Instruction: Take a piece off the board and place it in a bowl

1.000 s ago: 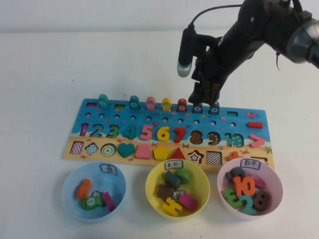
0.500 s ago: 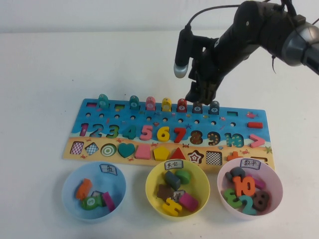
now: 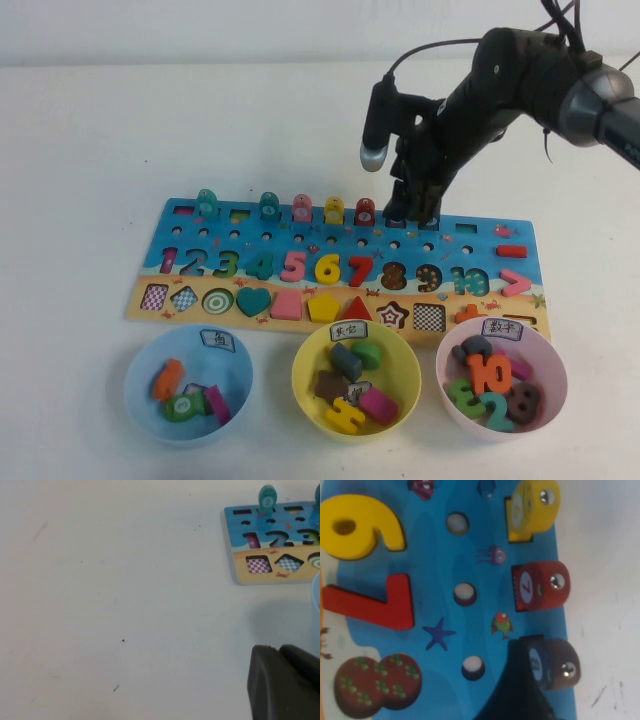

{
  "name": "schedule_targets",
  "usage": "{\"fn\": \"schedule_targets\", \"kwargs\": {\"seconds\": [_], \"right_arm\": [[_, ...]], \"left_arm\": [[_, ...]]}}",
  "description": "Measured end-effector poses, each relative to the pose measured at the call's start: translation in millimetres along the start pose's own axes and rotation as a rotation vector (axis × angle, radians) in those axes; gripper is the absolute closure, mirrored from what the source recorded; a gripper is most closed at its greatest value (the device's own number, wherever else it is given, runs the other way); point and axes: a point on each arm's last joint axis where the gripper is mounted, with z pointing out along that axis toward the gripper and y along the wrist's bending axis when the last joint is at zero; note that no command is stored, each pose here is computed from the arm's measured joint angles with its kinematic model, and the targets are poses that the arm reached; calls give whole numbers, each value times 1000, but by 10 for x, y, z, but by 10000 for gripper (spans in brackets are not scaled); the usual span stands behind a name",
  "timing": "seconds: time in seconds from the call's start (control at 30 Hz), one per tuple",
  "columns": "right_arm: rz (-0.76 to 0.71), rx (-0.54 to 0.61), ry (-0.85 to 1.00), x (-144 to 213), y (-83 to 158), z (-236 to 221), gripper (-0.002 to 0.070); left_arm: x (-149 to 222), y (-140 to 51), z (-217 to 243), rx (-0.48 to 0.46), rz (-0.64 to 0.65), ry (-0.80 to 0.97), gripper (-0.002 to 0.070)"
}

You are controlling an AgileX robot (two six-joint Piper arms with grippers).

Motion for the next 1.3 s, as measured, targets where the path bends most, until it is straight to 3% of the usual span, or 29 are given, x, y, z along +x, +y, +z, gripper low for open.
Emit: {"fn": "schedule_targets", "kwargs": {"seconds": [0.5, 0.63, 0.87, 1.3], "right_arm": [[39, -1, -14, 87, -32, 237, 224], [48, -1, -27, 78, -33, 244, 307], [46, -5, -28, 74, -31, 240, 566], [43, -6, -26, 96, -60, 211, 575]], "left_arm": [[0, 0, 0, 0, 0, 0, 678], [0, 0, 0, 0, 0, 0, 678], [0, 0, 0, 0, 0, 0, 678], [0, 0, 0, 0, 0, 0, 678]]}}
